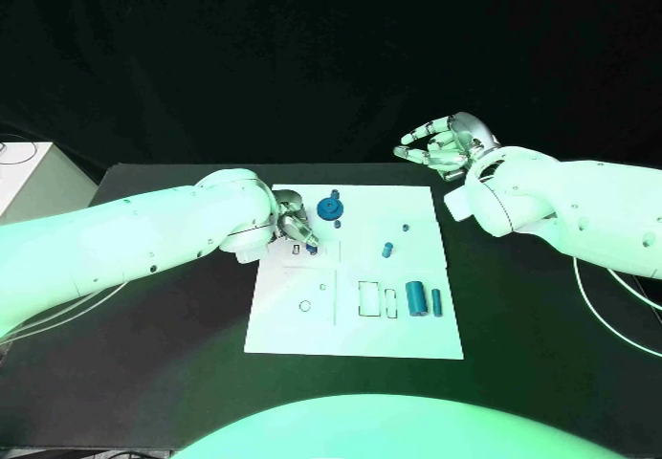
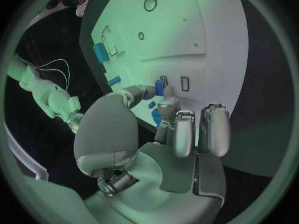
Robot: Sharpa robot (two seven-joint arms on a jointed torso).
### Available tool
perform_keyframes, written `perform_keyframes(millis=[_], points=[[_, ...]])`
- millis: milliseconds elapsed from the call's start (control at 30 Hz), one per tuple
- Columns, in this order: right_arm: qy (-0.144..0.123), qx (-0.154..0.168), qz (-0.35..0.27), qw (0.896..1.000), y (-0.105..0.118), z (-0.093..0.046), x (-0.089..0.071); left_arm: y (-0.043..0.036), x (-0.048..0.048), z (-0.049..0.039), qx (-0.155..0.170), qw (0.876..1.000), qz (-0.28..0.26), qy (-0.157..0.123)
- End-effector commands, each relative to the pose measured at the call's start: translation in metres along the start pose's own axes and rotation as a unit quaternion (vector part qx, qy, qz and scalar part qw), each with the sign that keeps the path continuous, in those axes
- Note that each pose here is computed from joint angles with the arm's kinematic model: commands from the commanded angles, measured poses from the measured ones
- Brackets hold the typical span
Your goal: Assemble the parts on the task board
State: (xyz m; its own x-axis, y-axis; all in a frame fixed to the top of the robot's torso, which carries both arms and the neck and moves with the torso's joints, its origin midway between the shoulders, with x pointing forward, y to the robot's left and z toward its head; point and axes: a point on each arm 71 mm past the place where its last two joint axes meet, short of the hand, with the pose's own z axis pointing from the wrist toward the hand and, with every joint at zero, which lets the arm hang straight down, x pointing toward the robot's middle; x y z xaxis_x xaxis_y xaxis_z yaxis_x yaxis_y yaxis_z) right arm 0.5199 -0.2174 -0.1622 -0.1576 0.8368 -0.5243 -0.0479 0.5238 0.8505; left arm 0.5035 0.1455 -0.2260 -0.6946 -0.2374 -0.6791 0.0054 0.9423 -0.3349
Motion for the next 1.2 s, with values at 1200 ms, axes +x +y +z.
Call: perform_keyframes(millis=[1200], points=[[0.007, -0.003, -0.003, 1.0, -0.0001, -0.0002, 0.0015, -0.0012, 0.0063, 0.0025, -0.004, 1.0, 0.016, 0.027]])
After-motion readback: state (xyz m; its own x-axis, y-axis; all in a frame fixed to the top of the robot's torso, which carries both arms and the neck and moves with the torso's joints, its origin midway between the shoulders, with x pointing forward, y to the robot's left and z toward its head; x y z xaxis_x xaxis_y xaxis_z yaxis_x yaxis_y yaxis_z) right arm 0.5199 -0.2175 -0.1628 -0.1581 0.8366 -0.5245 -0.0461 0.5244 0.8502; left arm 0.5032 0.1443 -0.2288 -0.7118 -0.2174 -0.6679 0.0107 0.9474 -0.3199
